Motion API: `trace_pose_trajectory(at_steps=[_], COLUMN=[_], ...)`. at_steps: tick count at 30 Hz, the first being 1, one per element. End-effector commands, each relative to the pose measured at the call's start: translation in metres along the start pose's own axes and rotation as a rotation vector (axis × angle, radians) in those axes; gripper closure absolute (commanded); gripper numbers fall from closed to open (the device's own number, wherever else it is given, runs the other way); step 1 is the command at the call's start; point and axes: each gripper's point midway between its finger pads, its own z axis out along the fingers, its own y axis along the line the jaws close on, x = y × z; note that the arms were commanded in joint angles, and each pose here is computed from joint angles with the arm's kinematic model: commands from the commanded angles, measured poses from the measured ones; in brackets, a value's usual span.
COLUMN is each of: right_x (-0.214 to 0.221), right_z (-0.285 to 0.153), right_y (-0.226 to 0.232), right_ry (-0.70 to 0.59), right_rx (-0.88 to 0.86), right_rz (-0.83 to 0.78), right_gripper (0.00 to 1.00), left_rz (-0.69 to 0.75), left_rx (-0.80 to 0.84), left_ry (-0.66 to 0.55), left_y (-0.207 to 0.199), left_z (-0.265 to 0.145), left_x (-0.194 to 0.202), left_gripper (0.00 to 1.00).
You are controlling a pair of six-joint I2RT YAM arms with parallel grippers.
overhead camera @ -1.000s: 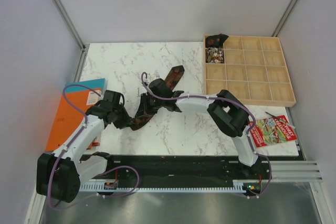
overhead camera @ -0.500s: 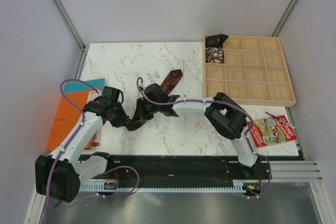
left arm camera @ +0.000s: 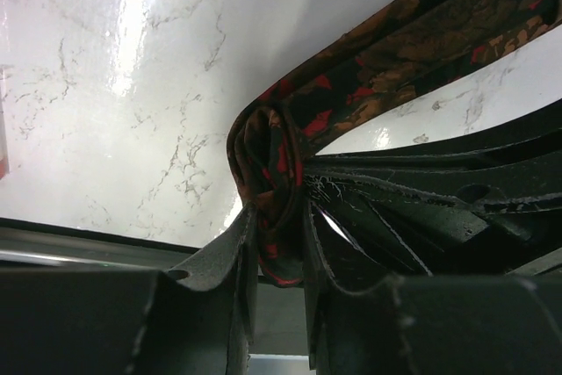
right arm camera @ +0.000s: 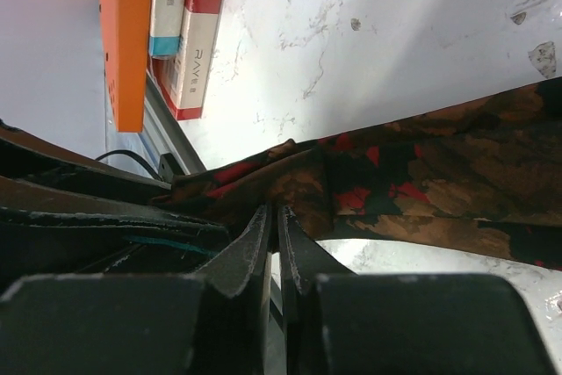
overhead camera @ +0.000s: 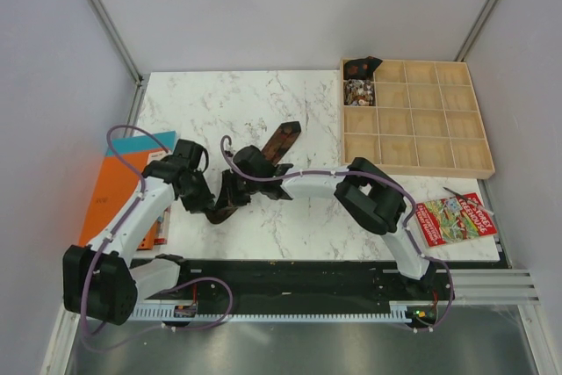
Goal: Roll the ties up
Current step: Roll the tie at the center of the board.
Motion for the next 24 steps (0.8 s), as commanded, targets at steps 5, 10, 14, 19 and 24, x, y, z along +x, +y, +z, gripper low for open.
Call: trace_pose_trajectory(at_steps=[5, 10, 14, 19, 24], right_x=[0.020, 0.022, 0.024, 0.023, 0.019], right_z=[0.016, 0.018, 0.018, 0.018, 0.011], right_y=[-0.001, -0.006, -0.009, -0.012, -0.017], right_ry=[0.047, 0.054, 0.058, 0.058, 0.049], right_rx=[0.005, 0.013, 0.021, 0.026, 0.033], right_rz=[-0.009, -0.005, -0.008, -0.007, 0.002], right_gripper=[0.87, 0.87, 0.87, 0.88, 0.87], left_rz=[0.050, 0.087, 0.131, 0.149, 0.155], left_rx=[0.121, 0.156, 0.186, 0.170, 0.153], left_ry=[-0.058, -0.025, 0.012, 0.046, 0.066], left_y=[-0.037, -0.048, -0.059, -0.062, -0.063], left_z=[-0.011, -0.003, 0.006, 0.019, 0.029], left_x=[-0.032, -0.031, -0.030, -0.027, -0.027], left_gripper=[0.94, 0.94, 0.94, 0.94, 0.94])
